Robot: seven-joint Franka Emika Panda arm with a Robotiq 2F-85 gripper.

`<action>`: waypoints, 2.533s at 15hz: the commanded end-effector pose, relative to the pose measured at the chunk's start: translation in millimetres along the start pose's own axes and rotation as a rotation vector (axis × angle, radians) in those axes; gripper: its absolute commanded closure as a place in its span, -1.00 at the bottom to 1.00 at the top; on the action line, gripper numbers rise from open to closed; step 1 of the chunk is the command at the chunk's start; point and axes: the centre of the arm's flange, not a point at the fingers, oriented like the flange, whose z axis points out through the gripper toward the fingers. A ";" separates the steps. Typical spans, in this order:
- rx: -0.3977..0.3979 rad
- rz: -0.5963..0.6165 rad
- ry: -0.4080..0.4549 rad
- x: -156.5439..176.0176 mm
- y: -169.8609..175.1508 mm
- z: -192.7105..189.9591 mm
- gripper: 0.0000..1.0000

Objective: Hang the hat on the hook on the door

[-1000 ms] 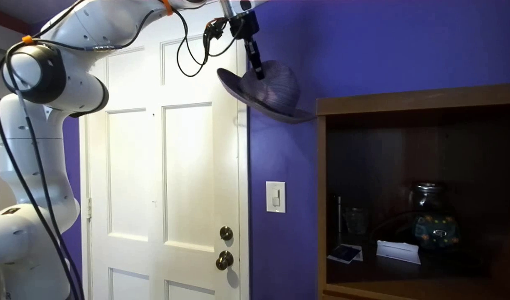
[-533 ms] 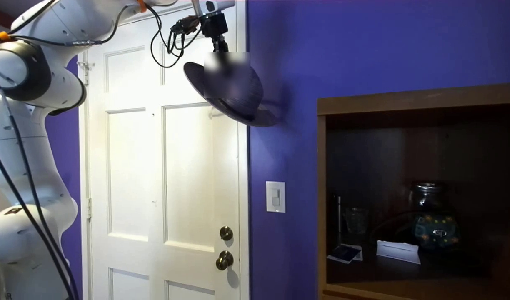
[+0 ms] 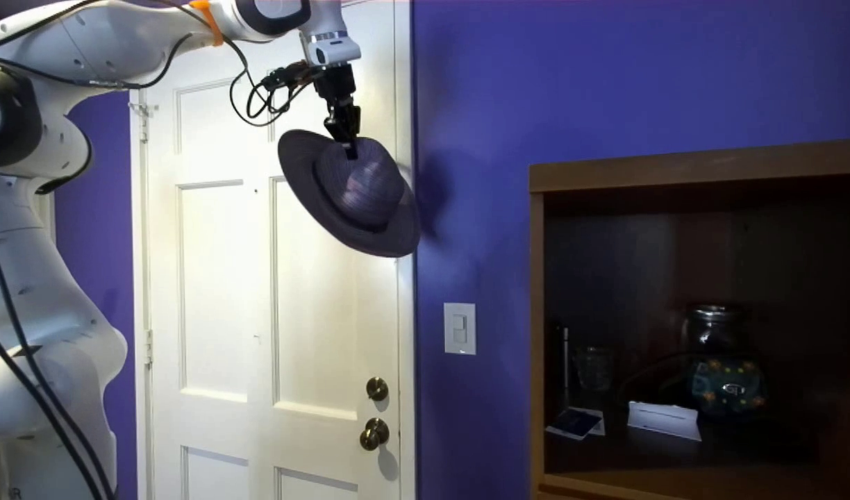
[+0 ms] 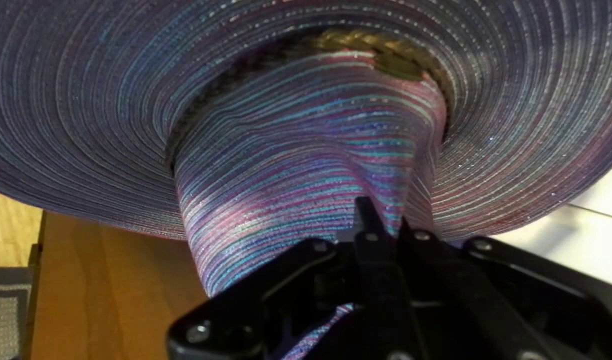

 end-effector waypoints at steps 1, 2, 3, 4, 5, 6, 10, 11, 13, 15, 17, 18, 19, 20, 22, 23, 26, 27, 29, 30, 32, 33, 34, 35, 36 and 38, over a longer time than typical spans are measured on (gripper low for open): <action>-0.008 0.101 0.033 -35.0 23.6 36.5 0.98; -0.040 0.115 0.055 -39.1 24.4 46.3 0.98; -0.075 0.125 0.070 -45.1 24.7 59.1 0.98; -0.100 0.139 0.071 -49.7 24.7 69.9 0.98; -0.102 0.156 0.072 -54.4 24.6 82.6 0.98; -0.105 0.112 0.040 -32.4 11.1 59.6 0.92; -0.128 0.132 0.041 -42.8 13.8 82.4 0.92; -0.127 0.133 0.042 -42.9 14.8 81.8 0.92; -0.124 0.133 0.045 -43.6 15.4 79.8 0.92; -0.154 0.180 0.028 -56.4 9.9 92.2 0.98; -0.157 0.220 -0.026 -70.9 8.0 107.6 0.98; -0.170 0.245 -0.036 -78.6 6.8 114.7 0.98; -0.192 0.264 -0.028 -89.0 8.1 122.8 0.98; -0.207 0.270 -0.036 -97.7 8.3 131.3 0.98; -0.241 0.301 -0.042 -114.3 10.5 148.9 0.98; -0.249 0.322 -0.046 -123.6 12.4 158.4 0.98; -0.248 0.443 -0.059 -150.9 14.7 184.9 0.98; -0.243 0.490 -0.060 -158.8 15.6 191.2 0.98; -0.227 0.587 -0.050 -172.2 18.9 206.3 0.98; -0.214 0.628 -0.049 -177.8 20.0 213.5 0.98; -0.201 0.674 -0.028 -188.5 21.3 229.8 0.98; -0.196 0.686 -0.022 -193.8 22.4 237.7 0.98; -0.246 0.632 -0.026 -176.1 10.2 228.1 0.92; -0.242 0.646 -0.021 -181.5 11.9 235.2 0.92; -0.242 0.653 -0.018 -184.5 13.4 239.6 0.92; -0.240 0.657 -0.016 -185.3 14.9 241.8 0.92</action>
